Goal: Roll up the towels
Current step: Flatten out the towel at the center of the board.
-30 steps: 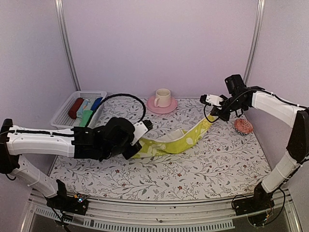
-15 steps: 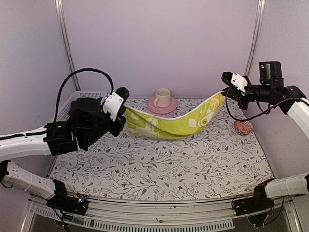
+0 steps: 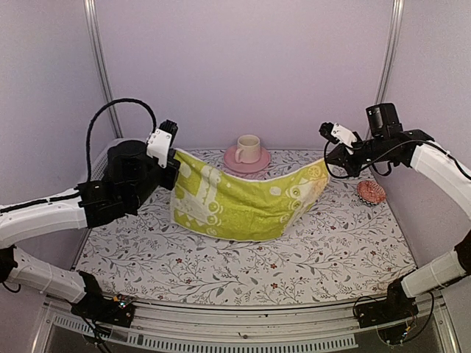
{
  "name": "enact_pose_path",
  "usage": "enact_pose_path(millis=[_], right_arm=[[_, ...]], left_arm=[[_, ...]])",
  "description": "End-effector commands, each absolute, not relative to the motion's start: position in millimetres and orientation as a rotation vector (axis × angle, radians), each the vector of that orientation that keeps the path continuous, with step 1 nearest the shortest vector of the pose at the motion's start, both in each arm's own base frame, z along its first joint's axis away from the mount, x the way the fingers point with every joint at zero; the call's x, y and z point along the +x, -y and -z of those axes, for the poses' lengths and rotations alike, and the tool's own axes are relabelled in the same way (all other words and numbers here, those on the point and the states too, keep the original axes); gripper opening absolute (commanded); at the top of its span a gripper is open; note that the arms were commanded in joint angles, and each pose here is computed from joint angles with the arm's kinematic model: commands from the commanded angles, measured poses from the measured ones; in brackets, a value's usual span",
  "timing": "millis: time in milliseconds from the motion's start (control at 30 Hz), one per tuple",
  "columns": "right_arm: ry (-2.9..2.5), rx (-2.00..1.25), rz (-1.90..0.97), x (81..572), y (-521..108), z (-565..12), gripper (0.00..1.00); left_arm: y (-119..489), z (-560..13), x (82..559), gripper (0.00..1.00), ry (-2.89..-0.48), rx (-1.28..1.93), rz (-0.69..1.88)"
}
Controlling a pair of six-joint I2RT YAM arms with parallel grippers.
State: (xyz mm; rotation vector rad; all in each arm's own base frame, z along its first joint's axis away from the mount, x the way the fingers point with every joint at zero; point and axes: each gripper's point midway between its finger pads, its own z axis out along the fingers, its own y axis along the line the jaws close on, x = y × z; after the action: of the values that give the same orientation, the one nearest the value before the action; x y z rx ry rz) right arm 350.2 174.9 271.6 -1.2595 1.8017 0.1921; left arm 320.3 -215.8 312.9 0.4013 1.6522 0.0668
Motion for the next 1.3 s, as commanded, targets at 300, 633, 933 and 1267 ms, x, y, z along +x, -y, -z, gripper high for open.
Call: enact_pose_path(millis=[300, 633, 933, 1267], right_arm=[[-1.876, -1.487, -0.255, 329.3, -171.5, -171.3, 0.03], [-1.706, -1.418, -0.290, 310.2, -180.3, -234.7, 0.02], [-1.564, -1.369, -0.350, 256.4, -178.9, -287.8, 0.02], [-1.642, -1.242, -0.339, 264.4, -171.8, -296.7, 0.02]], left_arm=[[217.1, -254.6, 326.8, 0.00, -1.735, 0.423, -0.018], [198.2, -274.0, 303.1, 0.00, -1.658, 0.366, 0.057], [208.7, -286.9, 264.1, 0.00, -1.637, 0.382, 0.108], [203.5, -270.4, 257.7, 0.00, -1.694, 0.318, 0.029]])
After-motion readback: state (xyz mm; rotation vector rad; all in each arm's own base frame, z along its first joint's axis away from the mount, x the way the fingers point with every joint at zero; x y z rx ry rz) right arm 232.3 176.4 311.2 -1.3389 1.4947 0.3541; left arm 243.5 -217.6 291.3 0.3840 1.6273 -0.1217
